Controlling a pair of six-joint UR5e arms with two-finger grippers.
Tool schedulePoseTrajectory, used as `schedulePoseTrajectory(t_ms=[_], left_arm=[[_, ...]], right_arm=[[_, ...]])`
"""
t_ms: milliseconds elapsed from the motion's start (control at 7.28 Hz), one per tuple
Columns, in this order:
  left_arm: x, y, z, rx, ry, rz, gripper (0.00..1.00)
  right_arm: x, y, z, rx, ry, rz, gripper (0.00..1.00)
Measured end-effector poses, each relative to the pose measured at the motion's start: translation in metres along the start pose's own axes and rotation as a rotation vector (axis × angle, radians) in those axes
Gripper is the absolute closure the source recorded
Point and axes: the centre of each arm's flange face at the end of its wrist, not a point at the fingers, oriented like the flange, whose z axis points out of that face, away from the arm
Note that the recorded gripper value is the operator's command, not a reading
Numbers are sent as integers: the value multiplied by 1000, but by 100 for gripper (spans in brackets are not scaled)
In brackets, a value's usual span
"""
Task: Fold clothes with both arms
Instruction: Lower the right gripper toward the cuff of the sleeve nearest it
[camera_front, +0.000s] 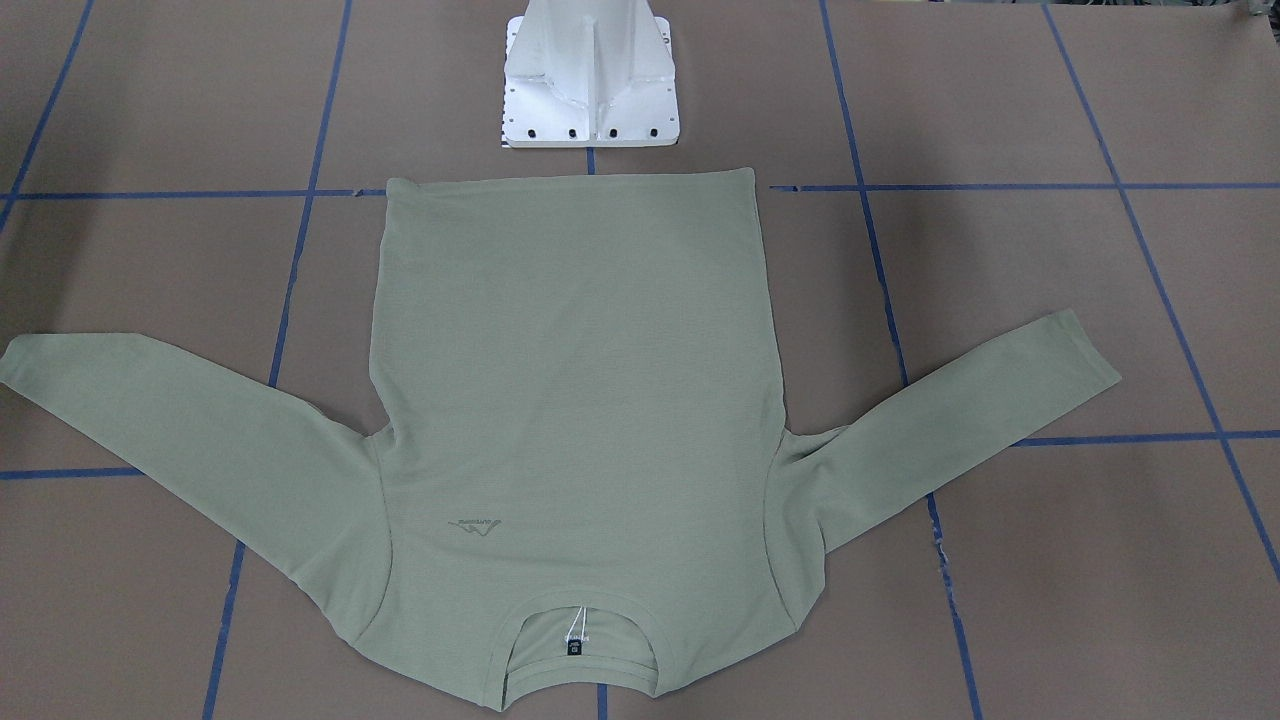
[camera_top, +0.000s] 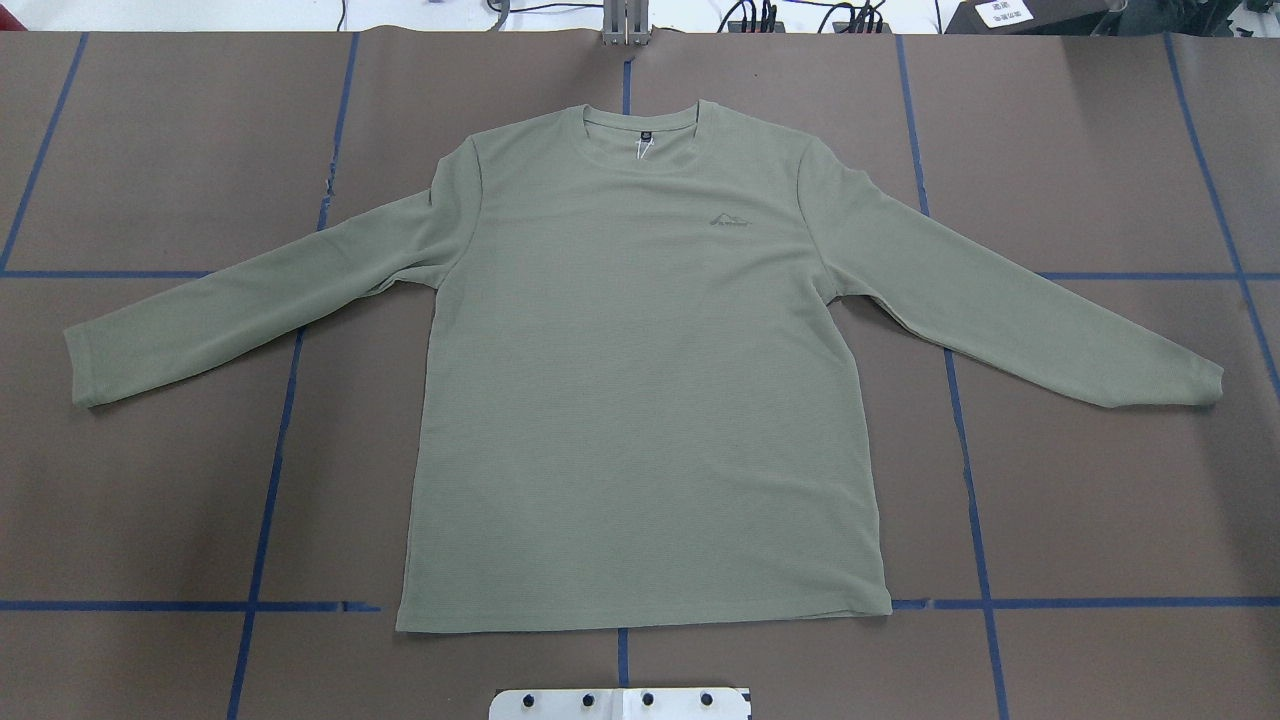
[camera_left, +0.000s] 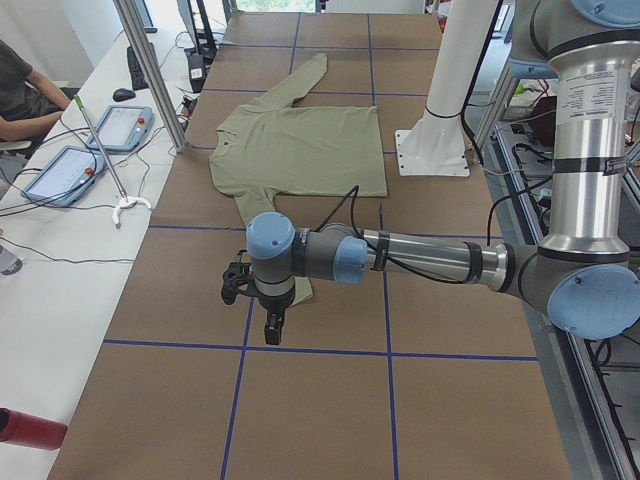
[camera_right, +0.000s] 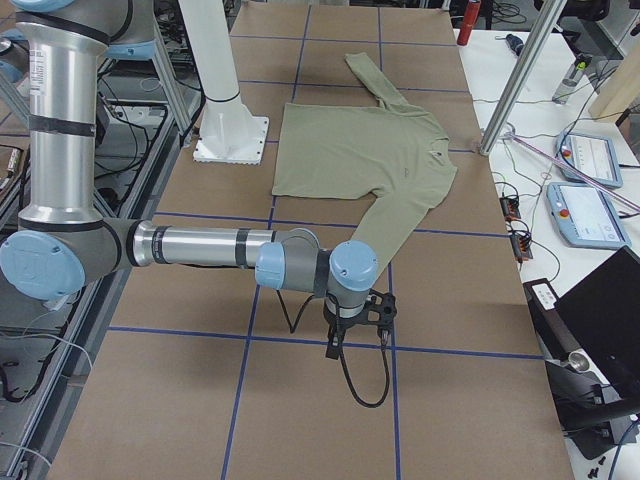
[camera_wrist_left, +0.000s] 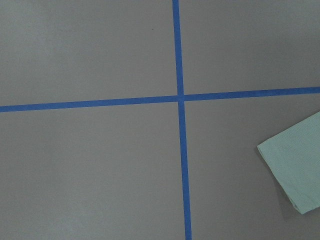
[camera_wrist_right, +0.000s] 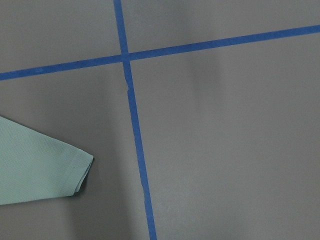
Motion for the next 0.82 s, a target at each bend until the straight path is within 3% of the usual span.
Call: schedulePoseTrajectory(t_ms=[549,824], left_arm=[[10,-12,-10,24,5,19,0],[32,-37,-24,70,65,68,0]], right_arm=[[-13,-10,-11,25,-9,-20,0],[-28,-23,-16,69,-13,-83,0]])
